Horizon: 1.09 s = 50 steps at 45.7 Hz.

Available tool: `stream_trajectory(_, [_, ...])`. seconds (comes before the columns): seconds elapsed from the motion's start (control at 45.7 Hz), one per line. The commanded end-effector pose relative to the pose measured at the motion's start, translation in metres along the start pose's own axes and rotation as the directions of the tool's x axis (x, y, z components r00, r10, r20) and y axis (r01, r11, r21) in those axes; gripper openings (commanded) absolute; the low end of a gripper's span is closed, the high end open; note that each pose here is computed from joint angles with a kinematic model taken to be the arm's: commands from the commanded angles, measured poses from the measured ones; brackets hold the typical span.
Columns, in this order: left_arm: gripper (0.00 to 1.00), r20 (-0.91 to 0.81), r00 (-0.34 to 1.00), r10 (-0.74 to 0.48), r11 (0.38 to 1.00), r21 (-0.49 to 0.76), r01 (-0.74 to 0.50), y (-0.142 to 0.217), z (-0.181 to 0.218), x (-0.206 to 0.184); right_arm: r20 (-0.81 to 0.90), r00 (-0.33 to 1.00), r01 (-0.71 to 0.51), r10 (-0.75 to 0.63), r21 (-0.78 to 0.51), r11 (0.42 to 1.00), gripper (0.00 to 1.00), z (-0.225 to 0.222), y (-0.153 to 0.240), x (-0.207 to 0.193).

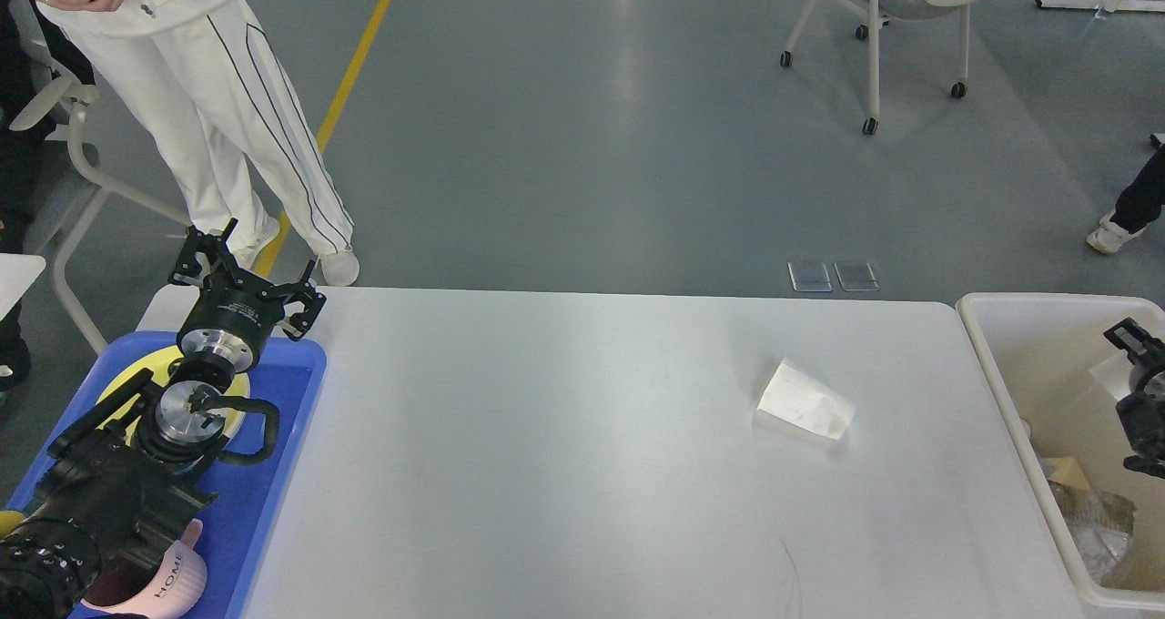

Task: Tidy desktop
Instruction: 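Raise the right arm back over the table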

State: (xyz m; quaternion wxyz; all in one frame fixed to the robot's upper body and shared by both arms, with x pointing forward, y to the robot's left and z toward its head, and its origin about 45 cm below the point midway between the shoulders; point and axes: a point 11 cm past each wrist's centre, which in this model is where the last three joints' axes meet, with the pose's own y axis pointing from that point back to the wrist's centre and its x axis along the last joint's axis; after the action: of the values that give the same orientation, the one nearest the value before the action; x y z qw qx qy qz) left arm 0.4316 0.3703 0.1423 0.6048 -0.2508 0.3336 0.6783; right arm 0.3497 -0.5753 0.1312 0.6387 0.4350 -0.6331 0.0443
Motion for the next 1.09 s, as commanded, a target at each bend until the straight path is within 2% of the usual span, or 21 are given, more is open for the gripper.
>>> stream_trajectory(0.0, [0.98,-0.001,1.000,0.000,1.000,0.000,0.000,0.000,0.000,0.000,0.001,1.000,-0.001,0.001,0.007,1.000,1.00,-0.004,0.000,0.000])
stream_trajectory(0.131, [0.98,-0.001,1.000,0.000,1.000,0.000,0.000,0.000,0.000,0.000,0.010,1.000,0.007,-0.008,0.039,0.999,1.00,-0.025,0.001,-0.002])
stream_trajectory(0.372, [0.98,0.000,1.000,-0.001,1.000,0.000,0.001,0.000,0.000,-0.001,0.015,0.999,0.028,-0.031,0.139,0.990,1.00,-0.087,0.008,0.023])
stream_trajectory(0.612, [0.98,0.000,1.000,0.000,1.000,0.001,0.000,0.000,0.000,0.000,-0.031,0.989,0.147,-0.145,0.300,0.943,1.00,-0.178,0.037,0.063])
stream_trajectory(0.722, [0.98,0.000,1.000,0.000,1.000,0.001,0.000,0.000,0.000,0.000,-0.108,0.969,0.246,-0.222,0.335,0.910,1.00,-0.206,0.052,0.052])
stream_trajectory(0.787, [0.98,0.000,1.000,0.000,1.000,0.001,0.000,0.000,0.000,0.000,-0.180,0.933,0.356,-0.311,0.352,0.866,1.00,-0.226,0.070,0.037])
stream_trajectory(0.831, [0.98,0.000,1.000,0.000,1.000,0.001,0.000,0.000,0.000,0.000,-0.239,0.891,0.450,-0.385,0.363,0.816,1.00,-0.242,0.089,0.024])
stream_trajectory(0.897, [0.98,-0.001,1.000,0.000,1.000,0.000,0.000,0.000,0.000,0.000,-0.329,0.817,0.573,-0.473,0.372,0.731,1.00,-0.258,0.126,0.007])
stream_trajectory(0.919, [0.98,-0.001,1.000,0.000,1.000,0.000,0.000,0.000,0.000,0.000,-0.406,0.761,0.644,-0.506,0.373,0.668,1.00,-0.269,0.156,-0.007])
stream_trajectory(0.984, [0.98,-0.001,1.000,0.000,1.000,0.000,0.000,0.000,0.000,0.000,-0.519,0.681,0.723,-0.516,0.362,0.589,1.00,-0.285,0.198,-0.024])
stream_trajectory(1.072, [0.98,-0.001,1.000,0.000,1.000,0.000,0.000,0.000,0.000,0.000,-0.598,0.619,0.773,-0.509,0.348,0.531,1.00,-0.297,0.231,-0.024])
